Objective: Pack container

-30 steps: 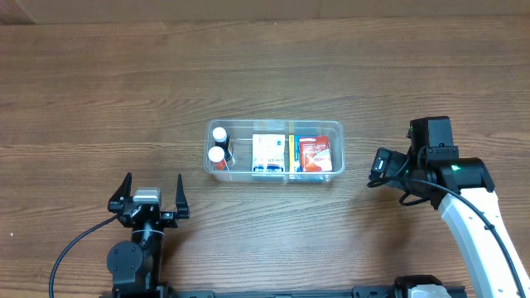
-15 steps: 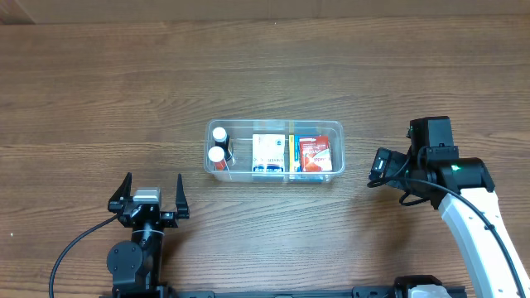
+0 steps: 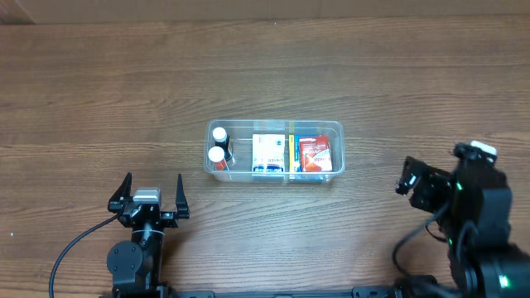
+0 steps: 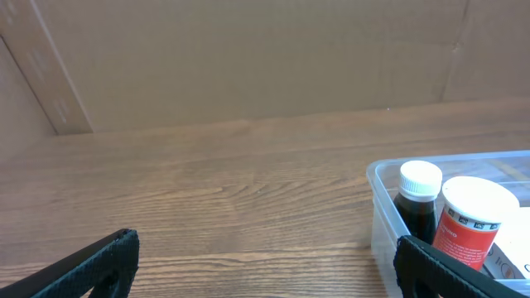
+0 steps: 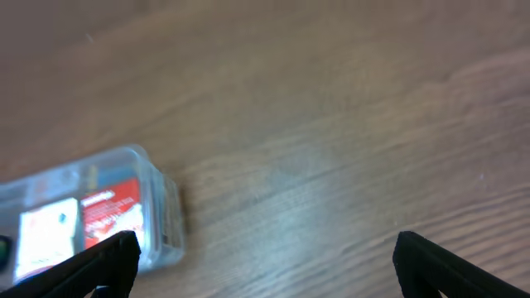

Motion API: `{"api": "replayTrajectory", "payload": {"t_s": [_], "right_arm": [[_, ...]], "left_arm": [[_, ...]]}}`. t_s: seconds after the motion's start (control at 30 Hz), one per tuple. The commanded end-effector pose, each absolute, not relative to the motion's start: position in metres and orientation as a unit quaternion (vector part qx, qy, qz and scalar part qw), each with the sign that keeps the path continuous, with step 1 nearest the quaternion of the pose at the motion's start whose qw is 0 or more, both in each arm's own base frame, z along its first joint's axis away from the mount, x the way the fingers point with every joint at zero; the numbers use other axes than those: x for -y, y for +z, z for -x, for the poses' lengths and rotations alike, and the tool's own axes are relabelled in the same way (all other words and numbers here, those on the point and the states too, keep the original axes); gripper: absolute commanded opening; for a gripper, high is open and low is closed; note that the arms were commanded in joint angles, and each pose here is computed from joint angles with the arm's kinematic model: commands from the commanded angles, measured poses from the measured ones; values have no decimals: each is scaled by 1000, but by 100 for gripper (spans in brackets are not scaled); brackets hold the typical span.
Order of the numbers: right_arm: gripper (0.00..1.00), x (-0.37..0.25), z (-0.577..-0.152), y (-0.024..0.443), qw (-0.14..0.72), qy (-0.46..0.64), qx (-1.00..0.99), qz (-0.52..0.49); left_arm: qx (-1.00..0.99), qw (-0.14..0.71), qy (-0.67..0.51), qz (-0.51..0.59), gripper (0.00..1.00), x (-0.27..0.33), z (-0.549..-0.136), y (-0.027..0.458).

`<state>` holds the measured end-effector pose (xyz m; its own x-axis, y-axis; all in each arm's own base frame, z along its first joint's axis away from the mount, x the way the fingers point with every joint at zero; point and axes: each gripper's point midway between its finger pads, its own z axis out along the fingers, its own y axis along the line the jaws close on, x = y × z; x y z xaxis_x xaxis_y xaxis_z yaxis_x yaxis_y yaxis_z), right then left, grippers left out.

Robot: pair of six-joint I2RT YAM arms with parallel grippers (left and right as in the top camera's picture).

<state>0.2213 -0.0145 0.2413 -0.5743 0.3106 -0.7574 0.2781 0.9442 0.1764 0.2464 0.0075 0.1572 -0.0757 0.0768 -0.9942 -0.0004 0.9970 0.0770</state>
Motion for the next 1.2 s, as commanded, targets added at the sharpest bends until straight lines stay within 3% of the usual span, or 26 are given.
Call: {"api": "replayTrajectory", "payload": {"t_s": [0.0, 0.2, 0.47, 0.7, 1.17], "right_arm": [[100, 16, -213, 275, 511, 29, -845, -157], [100, -27, -233, 275, 650, 60, -757, 36], [100, -39, -245, 218, 743, 74, -662, 70], [100, -49, -241, 172, 699, 63, -702, 121], [100, -44, -242, 173, 701, 50, -702, 112]], "left_arm": [[-731, 681, 31, -36, 100, -6, -246, 157], [-731, 681, 31, -36, 100, -6, -246, 157], [-731, 681, 31, -36, 100, -6, -246, 157], [-731, 681, 31, -36, 100, -6, -246, 157], [-731, 681, 31, -36, 100, -6, -246, 157]]}}
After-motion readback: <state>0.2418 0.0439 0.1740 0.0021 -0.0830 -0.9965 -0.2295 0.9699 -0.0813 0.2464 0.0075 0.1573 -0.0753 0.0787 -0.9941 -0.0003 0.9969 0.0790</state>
